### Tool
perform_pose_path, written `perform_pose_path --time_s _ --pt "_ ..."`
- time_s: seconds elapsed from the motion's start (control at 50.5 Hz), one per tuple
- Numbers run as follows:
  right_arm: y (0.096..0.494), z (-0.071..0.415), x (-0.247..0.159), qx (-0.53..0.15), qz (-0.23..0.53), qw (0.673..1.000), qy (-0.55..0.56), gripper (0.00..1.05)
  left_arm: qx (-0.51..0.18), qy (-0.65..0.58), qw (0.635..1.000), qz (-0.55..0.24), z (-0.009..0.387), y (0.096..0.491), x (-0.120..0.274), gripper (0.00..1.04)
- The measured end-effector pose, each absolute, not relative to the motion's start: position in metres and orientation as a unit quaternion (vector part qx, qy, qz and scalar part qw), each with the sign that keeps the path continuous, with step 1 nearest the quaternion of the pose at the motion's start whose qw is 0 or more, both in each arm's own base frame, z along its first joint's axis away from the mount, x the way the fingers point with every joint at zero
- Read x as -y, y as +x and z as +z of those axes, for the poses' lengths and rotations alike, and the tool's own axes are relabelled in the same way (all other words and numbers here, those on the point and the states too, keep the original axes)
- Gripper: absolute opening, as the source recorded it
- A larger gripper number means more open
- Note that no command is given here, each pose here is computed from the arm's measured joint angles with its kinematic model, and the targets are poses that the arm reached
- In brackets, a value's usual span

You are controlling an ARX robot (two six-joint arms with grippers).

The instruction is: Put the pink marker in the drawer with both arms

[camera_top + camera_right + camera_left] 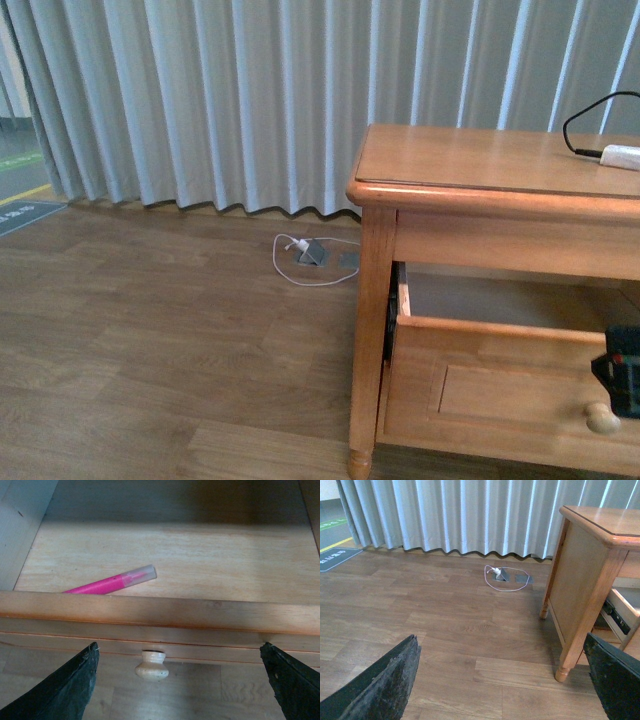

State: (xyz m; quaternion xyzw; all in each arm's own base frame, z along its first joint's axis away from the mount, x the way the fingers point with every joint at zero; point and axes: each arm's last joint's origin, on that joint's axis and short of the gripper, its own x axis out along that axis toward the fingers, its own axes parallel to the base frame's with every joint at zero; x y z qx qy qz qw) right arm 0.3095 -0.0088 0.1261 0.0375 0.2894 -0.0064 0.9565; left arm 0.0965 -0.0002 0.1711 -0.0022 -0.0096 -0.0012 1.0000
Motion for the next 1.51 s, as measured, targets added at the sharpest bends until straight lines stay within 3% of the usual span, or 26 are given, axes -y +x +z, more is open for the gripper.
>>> perform_pose_path --time_s 0.337,0.674,1.506 --pt "0.363 0.107 0.005 -0.221 -0.036 0.974 0.036 0.96 0.01 -0.002 1.0 -0.001 0.171 0.097 0.0 0.99" --pt "0.395 0.099 0.004 -0.194 -0.048 0.979 0.032 0.96 0.01 -0.002 1.0 -0.001 0.171 0.097 0.0 0.99" --pt "0.395 0.107 0.015 -0.202 -0.038 0.978 0.046 0.96 0.01 -0.002 1.0 -0.001 0.171 0.097 0.0 0.99"
